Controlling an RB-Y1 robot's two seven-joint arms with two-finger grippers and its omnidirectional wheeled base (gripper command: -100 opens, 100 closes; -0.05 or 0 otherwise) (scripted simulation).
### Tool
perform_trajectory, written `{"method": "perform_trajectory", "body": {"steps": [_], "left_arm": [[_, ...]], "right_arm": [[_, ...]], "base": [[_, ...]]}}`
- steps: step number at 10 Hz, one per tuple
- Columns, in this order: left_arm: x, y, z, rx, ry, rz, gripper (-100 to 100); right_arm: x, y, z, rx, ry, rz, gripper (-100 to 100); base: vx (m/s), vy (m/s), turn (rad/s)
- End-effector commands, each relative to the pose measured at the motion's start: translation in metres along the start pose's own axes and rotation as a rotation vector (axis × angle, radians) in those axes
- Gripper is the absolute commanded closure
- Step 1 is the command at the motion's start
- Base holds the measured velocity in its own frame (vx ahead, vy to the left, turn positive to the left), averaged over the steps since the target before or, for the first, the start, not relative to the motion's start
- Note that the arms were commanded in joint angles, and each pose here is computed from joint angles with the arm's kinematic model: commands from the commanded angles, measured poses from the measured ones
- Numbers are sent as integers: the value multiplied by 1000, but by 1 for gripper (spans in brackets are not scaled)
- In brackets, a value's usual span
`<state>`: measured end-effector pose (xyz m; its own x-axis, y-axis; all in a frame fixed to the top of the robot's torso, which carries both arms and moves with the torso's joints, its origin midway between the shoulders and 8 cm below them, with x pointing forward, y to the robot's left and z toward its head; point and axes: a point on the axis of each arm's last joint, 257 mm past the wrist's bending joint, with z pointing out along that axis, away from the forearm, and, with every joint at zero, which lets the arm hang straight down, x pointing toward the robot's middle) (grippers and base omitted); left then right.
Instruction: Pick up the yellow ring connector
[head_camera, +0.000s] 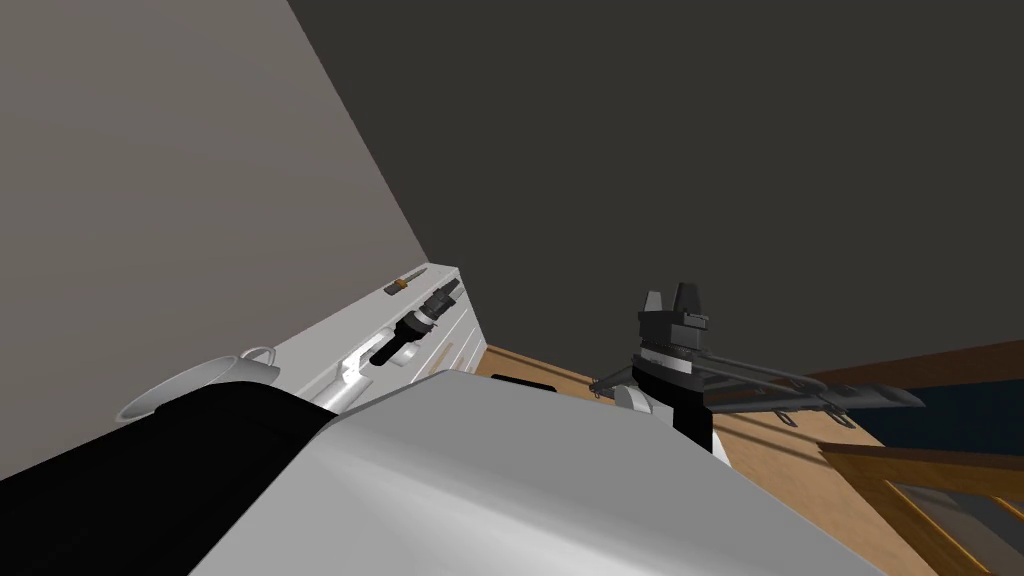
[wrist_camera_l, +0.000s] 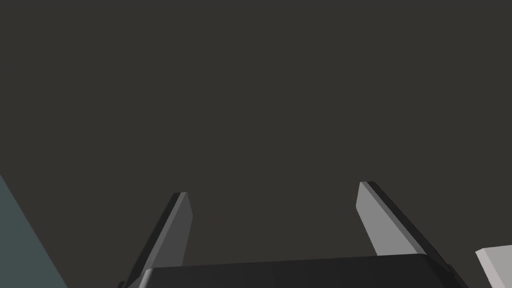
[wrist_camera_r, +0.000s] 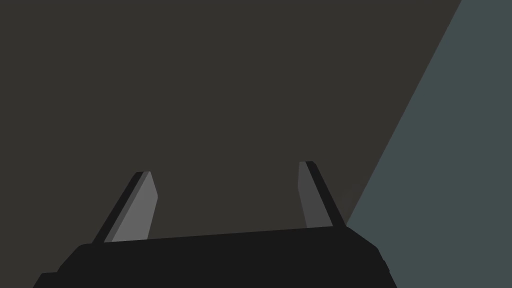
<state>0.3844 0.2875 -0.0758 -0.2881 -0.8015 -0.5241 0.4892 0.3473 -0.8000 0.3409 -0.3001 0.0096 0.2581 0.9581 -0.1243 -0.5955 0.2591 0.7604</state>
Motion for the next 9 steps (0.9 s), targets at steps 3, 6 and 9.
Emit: {"method": "perform_trajectory", "body": {"steps": [3,6,9], "left_arm": [[-7,17,-6,-53,70,34,-100],[-15,31,-12,-101,123,62,-100],[-25,44,-18,-150,173,91,-100]], "right_arm": [[0,0,0,0,0,0,0],[0,0,0,0,0,0,0],[0,0,0,0,0,0,0]], "base": [[4,-46,-30],[4,-37,-36],[6,-30,-30]]}}
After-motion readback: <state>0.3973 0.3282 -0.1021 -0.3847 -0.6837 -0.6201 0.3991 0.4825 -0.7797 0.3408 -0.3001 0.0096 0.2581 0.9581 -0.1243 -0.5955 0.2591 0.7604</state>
